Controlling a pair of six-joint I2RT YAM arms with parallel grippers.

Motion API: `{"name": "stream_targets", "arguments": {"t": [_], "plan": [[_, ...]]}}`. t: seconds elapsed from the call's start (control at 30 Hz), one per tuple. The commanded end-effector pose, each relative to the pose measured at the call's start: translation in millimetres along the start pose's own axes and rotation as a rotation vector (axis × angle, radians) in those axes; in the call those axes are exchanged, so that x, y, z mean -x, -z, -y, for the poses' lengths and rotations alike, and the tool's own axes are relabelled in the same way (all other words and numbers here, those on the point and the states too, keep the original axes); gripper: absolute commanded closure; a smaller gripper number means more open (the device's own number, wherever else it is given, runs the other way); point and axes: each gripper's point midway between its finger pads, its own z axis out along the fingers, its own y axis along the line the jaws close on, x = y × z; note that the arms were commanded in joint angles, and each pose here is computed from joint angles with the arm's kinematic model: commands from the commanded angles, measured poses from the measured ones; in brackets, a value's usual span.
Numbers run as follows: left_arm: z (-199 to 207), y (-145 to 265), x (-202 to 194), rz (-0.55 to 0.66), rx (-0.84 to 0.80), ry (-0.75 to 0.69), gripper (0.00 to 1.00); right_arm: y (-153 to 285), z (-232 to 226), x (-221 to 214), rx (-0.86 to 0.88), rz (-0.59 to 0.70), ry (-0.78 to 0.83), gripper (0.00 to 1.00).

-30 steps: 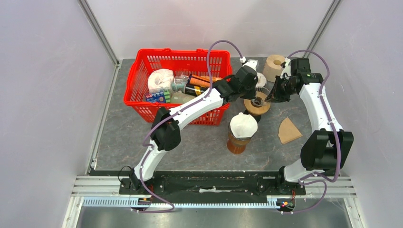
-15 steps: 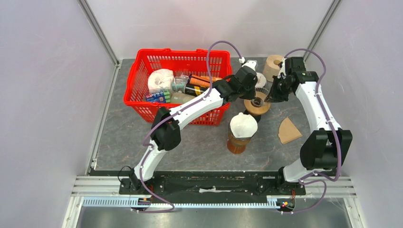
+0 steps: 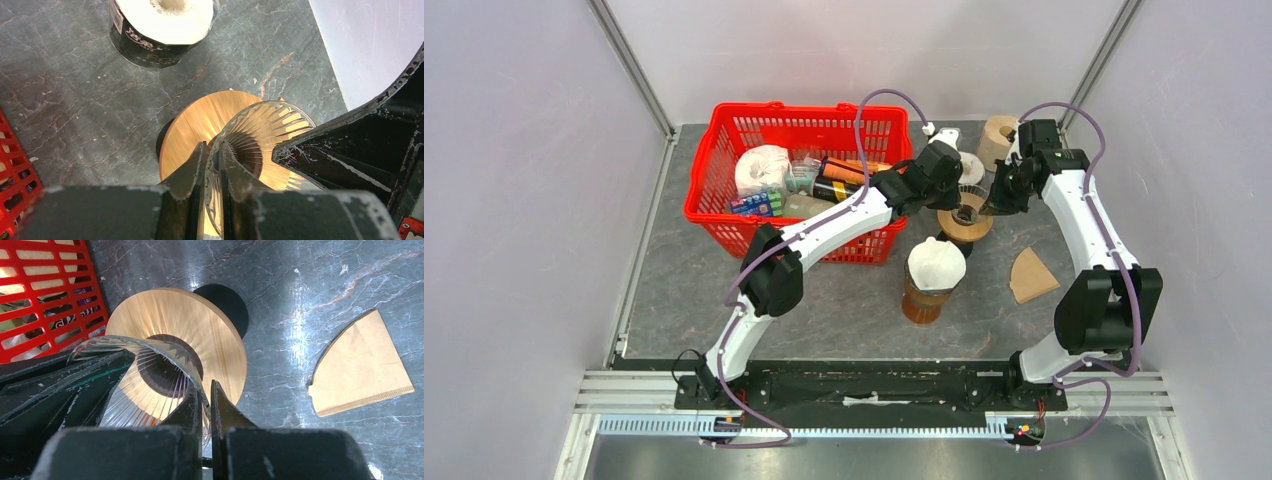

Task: Place the coffee filter in the dripper

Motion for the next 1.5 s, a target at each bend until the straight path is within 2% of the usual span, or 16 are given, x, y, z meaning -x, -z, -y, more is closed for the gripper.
{"name": "stream_targets", "arguments": {"t": [0.0, 0.23, 0.43, 0.63, 0.93, 1.03, 1.17, 1.33, 1.47], "plan": [[-87.7, -7.6, -112.4, -0.338, 0.294, -0.111, 0.98, -38.0, 91.0, -79.0, -0.426, -0.339, 0.007, 1.00], [-73.9, -6.6, -105.3, -0.336, 0.234, -0.112, 0.98, -34.7, 84.4, -70.3, -0.397, -0.307, 0.002, 1.00], [-48.1, 1.0, -63.3, -0.240, 0.171, -0.107, 0.98, -28.1, 35.9, -37.4, -0.220, -0.209, 0.018, 1.00], [-34.4, 7.5, -35.2, -0.173, 0.144, -0.104, 0.89, -13.2, 4.7, -7.9, -0.111, -0.128, 0.020, 0.98], [-17.9, 12.1, -11.8, -0.122, 0.083, -0.092, 0.80, 4.3, -18.1, 23.6, -0.036, -0.013, -0.016, 0.84], [-16.4, 15.6, -4.5, -0.106, 0.078, -0.089, 0.74, 8.4, -24.6, 32.2, -0.007, 0.028, -0.030, 0.81], [-16.3, 20.3, 4.3, -0.088, 0.075, -0.083, 0.68, 12.3, -31.7, 40.9, 0.025, 0.079, -0.056, 0.70], [-10.9, 26.8, 16.7, -0.058, 0.058, -0.081, 0.58, 25.2, -39.8, 54.2, 0.055, 0.144, -0.073, 0.62], [-5.7, 31.4, 25.0, -0.040, 0.038, -0.074, 0.54, 38.0, -43.2, 64.4, 0.064, 0.190, -0.077, 0.59]]}}
